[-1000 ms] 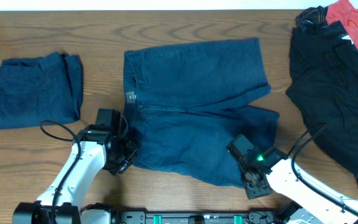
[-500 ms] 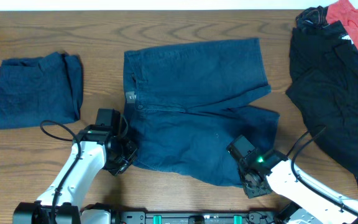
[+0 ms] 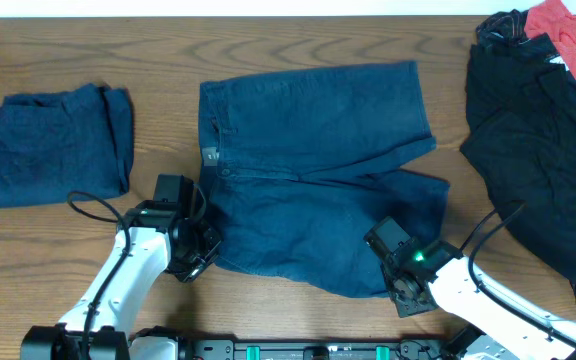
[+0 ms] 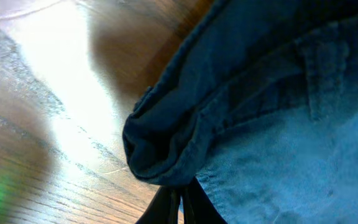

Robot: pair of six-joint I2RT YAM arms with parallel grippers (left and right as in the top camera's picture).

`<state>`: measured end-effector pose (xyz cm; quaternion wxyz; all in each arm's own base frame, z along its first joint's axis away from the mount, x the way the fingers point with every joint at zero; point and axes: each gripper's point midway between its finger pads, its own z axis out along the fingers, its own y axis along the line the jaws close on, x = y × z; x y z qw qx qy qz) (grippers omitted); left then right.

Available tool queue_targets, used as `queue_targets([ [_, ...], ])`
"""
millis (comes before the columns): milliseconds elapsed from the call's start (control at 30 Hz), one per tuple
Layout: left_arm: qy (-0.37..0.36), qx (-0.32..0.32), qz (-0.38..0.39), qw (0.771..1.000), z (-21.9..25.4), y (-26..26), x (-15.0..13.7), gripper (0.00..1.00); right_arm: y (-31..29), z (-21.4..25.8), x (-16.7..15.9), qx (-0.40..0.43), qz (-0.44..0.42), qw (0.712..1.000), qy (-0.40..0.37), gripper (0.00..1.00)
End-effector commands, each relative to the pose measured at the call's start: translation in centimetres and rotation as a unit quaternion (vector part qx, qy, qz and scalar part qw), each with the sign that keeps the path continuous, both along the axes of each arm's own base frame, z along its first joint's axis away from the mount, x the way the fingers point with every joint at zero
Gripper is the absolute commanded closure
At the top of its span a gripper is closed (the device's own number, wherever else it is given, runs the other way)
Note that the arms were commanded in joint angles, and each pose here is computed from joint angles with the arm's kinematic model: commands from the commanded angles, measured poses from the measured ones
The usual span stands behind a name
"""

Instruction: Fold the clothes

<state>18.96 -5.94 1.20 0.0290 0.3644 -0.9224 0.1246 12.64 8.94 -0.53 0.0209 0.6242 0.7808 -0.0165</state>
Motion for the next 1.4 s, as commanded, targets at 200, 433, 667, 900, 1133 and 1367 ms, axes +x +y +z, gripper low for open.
queue_targets([
  [200,-0.119,-0.025,-0.079,0.989,4.5,-1.0,2.1,0.94,-3.9,5.5,3.0,-0.127,0.12,0.983,-0.064,0.99],
  [433,-0.15,-0.025,-0.08,0.985,6.5,-1.0,1.2,0.94,-5.0,9.3,3.7,-0.162,0.167,0.971,-0.055,0.99],
  [667,-0.181,-0.036,-0.112,0.977,8.2,-1.4,-0.1,0.94,-6.5,13.0,3.8,-0.208,0.172,0.961,-0.052,0.99],
  [900,-0.268,-0.042,-0.136,0.953,12.5,-1.9,0.5,0.94,-7.0,16.2,4.6,-0.233,0.209,0.948,-0.062,0.99],
  [1133,-0.399,0.006,-0.12,0.909,18.2,-0.9,5.8,0.94,-5.1,19.4,11.0,-0.255,0.347,0.89,-0.151,0.99],
  [1367,-0.426,0.038,-0.085,0.9,18.3,0.1,10.5,0.94,-5.2,22.2,17.2,-0.221,0.387,0.867,-0.224,0.99],
])
